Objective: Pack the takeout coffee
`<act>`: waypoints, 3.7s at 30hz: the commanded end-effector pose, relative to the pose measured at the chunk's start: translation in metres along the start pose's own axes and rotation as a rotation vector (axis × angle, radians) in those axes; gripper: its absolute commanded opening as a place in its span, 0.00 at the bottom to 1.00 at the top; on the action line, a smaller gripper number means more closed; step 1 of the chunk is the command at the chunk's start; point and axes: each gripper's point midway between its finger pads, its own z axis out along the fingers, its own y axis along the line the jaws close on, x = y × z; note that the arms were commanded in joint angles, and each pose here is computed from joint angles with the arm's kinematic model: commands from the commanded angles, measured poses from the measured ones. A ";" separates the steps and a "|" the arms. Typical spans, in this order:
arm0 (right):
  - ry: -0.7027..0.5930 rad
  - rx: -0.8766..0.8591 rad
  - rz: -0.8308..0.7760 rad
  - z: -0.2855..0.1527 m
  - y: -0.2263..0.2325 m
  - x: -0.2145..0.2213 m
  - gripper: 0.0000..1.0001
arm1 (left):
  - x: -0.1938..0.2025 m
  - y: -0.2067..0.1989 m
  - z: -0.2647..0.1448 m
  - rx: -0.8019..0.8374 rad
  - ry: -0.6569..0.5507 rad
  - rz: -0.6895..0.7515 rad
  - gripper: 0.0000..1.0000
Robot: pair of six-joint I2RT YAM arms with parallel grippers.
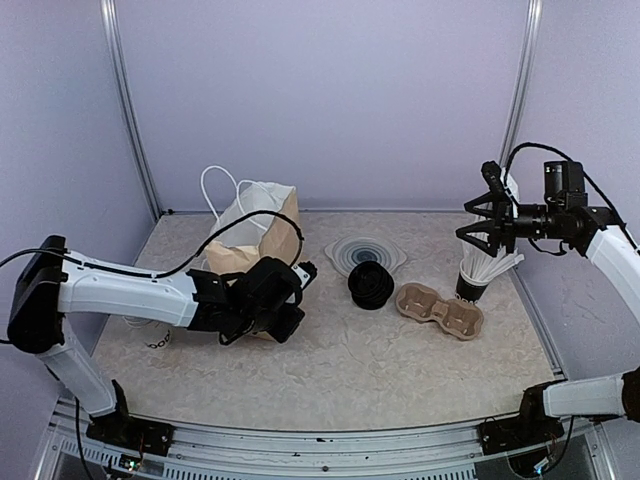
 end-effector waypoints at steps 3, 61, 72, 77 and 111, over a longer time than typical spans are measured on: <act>-0.011 -0.005 -0.023 -0.002 0.006 -0.003 0.80 | -0.067 0.027 0.038 -0.079 -0.127 -0.012 0.00; -0.002 -0.066 0.004 0.009 0.014 0.010 0.82 | -0.100 0.107 -0.082 -0.297 -0.021 -0.341 0.27; 0.011 -0.141 0.038 0.030 0.015 0.019 0.81 | 0.028 0.202 -0.143 -0.537 0.331 -0.678 0.46; 0.024 -0.145 0.029 0.033 0.018 0.021 0.81 | 0.063 0.221 -0.151 -0.577 0.418 -0.740 0.48; 0.043 -0.151 0.031 0.037 0.025 0.030 0.82 | 0.108 0.230 -0.154 -0.611 0.518 -0.795 0.10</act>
